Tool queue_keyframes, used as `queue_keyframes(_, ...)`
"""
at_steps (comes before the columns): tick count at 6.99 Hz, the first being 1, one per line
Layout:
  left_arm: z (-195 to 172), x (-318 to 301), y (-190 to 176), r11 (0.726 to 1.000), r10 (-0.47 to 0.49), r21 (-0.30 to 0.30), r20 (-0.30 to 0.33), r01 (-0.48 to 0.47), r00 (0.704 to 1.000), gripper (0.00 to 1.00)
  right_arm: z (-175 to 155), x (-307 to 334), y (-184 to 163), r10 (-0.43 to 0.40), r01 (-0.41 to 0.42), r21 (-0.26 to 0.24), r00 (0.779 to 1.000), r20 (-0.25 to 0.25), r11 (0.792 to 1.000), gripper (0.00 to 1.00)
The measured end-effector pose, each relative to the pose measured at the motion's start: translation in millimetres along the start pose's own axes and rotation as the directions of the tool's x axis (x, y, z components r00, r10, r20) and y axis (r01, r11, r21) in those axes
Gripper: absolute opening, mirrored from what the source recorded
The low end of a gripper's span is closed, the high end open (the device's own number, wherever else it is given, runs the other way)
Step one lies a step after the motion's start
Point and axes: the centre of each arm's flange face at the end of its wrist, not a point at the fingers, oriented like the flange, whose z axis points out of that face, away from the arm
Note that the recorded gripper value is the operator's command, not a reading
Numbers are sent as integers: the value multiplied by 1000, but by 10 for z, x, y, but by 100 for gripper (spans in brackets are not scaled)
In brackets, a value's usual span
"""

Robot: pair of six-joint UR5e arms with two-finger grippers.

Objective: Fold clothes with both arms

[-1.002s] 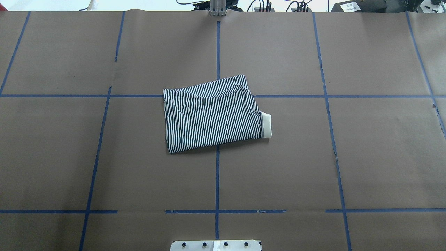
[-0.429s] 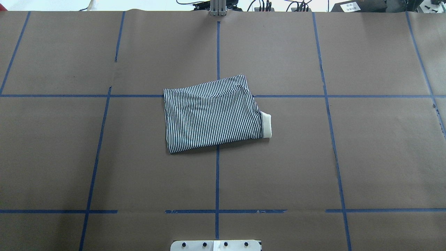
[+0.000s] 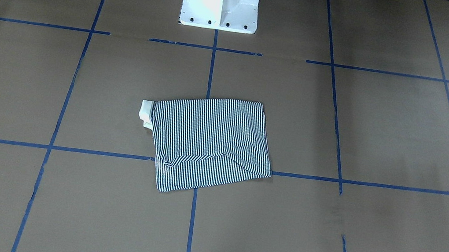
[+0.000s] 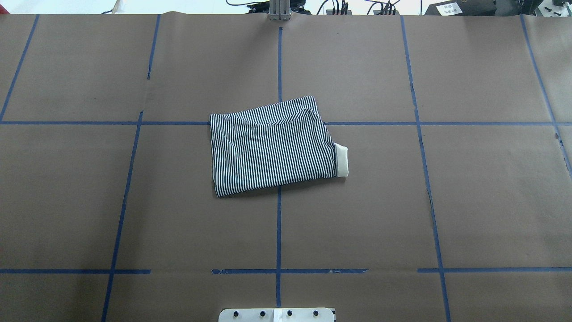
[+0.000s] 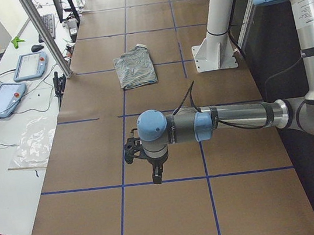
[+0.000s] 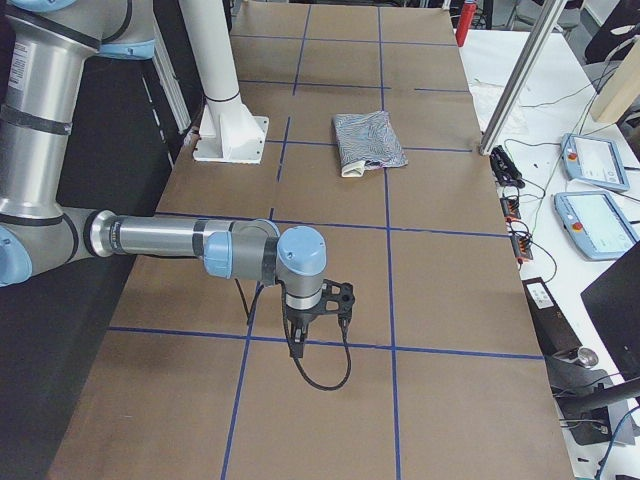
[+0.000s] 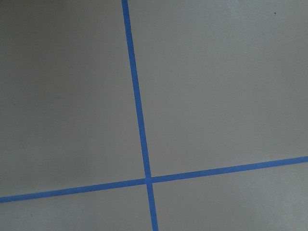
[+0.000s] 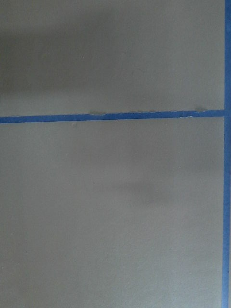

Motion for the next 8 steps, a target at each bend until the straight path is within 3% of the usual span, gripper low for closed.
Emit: queue_keyframes(8,38,-34,45,1000,-11,-10,-1,11,1000,100,29,15,13,9,-8,-8,1000,7,1000,100)
